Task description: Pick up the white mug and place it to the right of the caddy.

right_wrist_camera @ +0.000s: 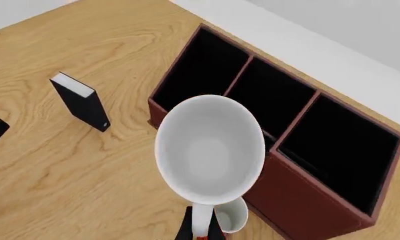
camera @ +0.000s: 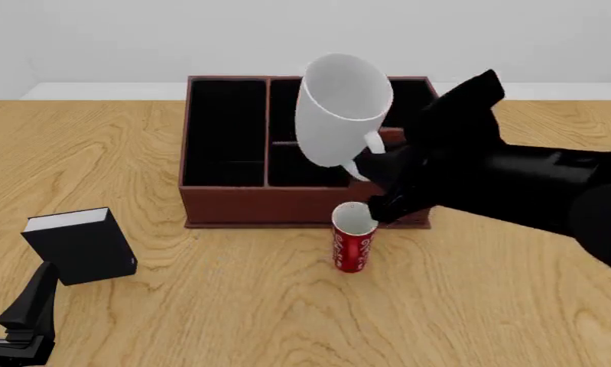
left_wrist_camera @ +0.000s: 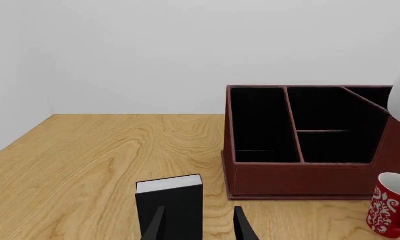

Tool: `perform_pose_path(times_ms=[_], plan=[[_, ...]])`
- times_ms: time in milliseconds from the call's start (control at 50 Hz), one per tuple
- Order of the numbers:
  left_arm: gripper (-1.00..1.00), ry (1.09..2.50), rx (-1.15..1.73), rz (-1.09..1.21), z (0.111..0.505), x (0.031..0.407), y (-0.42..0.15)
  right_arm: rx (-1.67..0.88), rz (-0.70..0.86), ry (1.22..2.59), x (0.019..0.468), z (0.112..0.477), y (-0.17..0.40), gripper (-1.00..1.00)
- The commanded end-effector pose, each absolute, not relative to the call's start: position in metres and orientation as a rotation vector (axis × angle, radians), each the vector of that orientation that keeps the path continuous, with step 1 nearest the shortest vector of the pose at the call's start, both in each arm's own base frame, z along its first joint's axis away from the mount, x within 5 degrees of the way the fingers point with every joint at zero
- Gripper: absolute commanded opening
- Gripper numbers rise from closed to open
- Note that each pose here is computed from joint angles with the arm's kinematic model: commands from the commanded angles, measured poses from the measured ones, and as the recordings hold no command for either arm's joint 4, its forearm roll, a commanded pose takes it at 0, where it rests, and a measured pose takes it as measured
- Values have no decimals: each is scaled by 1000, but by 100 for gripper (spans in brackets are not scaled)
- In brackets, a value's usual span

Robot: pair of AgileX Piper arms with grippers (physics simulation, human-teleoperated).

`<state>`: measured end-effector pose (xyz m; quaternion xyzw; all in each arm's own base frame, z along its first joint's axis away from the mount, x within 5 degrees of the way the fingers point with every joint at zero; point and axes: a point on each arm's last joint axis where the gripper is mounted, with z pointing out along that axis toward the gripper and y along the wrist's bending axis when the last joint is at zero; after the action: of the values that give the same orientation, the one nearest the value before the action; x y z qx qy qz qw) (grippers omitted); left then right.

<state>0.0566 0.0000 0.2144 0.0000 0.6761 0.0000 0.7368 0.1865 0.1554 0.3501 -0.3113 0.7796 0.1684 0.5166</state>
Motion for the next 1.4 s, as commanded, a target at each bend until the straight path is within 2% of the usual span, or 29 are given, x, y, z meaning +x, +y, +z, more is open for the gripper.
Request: perform_pose_path(times_ms=[20,700,1400], plan=[[100,1485,0,0,214,57,0,-655,366,1853,178,368,126,-100],[100,1485,0,0,214,57,0,-306,132,1850,131,392,35,-100],[100,1485,0,0,214,57,0,-86,98,1803,108,406,13,-100]])
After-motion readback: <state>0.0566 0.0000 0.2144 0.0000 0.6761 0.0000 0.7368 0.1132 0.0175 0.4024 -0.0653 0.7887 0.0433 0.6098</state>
